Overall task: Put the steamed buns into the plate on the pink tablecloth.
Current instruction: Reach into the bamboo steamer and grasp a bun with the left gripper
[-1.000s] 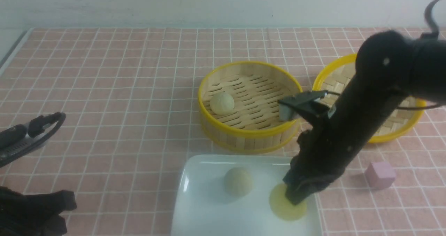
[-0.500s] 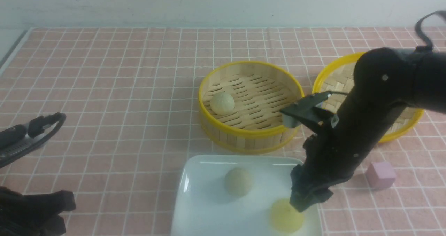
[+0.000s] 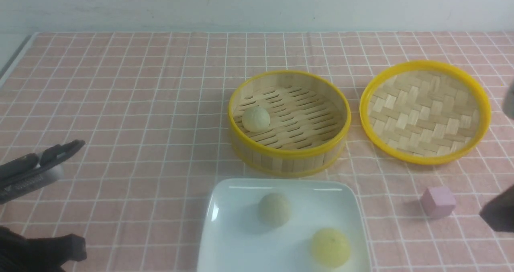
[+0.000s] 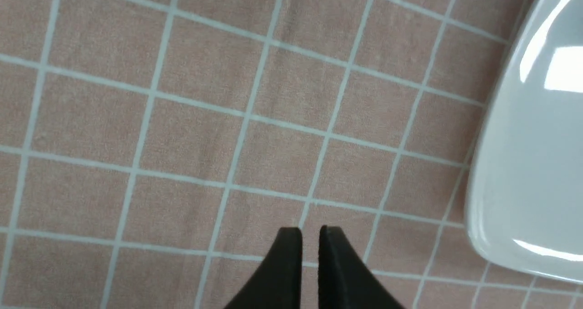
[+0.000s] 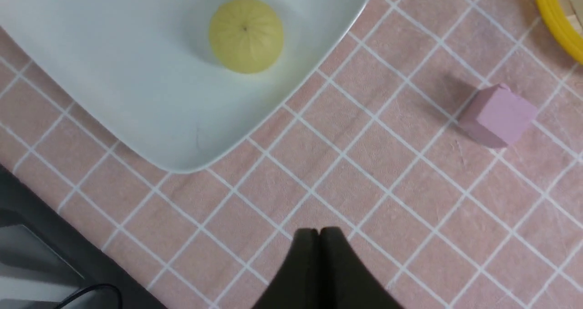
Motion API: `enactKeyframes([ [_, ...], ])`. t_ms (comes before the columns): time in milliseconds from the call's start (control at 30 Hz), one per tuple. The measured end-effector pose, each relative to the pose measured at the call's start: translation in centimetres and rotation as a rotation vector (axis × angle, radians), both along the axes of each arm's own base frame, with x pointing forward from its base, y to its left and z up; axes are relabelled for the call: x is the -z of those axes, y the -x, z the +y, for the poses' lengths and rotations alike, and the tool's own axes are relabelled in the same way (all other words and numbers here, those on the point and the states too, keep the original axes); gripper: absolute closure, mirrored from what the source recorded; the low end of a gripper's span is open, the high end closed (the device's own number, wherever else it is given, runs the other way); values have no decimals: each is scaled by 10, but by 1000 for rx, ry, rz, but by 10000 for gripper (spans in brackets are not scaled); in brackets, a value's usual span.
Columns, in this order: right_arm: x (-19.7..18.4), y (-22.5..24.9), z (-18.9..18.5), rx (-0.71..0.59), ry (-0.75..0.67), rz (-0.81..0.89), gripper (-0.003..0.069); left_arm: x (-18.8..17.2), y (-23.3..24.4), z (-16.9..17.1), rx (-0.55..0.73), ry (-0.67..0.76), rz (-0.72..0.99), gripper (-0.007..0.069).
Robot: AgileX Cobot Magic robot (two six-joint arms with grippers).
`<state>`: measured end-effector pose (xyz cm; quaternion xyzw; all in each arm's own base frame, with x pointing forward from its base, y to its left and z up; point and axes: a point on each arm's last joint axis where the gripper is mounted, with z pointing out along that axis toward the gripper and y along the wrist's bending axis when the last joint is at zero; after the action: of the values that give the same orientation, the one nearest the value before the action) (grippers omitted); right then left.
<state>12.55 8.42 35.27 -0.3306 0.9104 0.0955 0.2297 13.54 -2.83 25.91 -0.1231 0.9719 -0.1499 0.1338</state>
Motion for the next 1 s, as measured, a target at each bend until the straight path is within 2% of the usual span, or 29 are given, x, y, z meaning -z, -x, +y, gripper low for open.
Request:
enactKeyframes([
  [133, 17, 21, -15, 13, -39, -108, 673, -15, -25, -15, 157, 57, 4, 620],
  [267, 35, 26, -21, 24, -51, -177, 673, -22, -52, -42, 298, 107, 15, 624],
  [367, 50, 26, -22, 26, -37, -178, 671, -26, -71, -77, 414, 126, 15, 621],
  [433, 56, 26, -22, 27, -33, -178, 670, -28, -88, -108, 488, 125, 1, 596],
  [533, 57, 24, -21, 28, -43, -195, 669, -30, -109, -135, 502, 110, -13, 556],
  [667, 55, 22, -20, 31, -62, -227, 667, -31, -151, -170, 489, 41, -50, 436],
  [800, 56, 22, -20, 32, -66, -224, 664, -31, -194, -194, 483, -27, -125, 331],
  [1000, 58, 23, -19, 33, -73, -217, 660, -22, -249, -213, 502, -159, -238, 284],
])
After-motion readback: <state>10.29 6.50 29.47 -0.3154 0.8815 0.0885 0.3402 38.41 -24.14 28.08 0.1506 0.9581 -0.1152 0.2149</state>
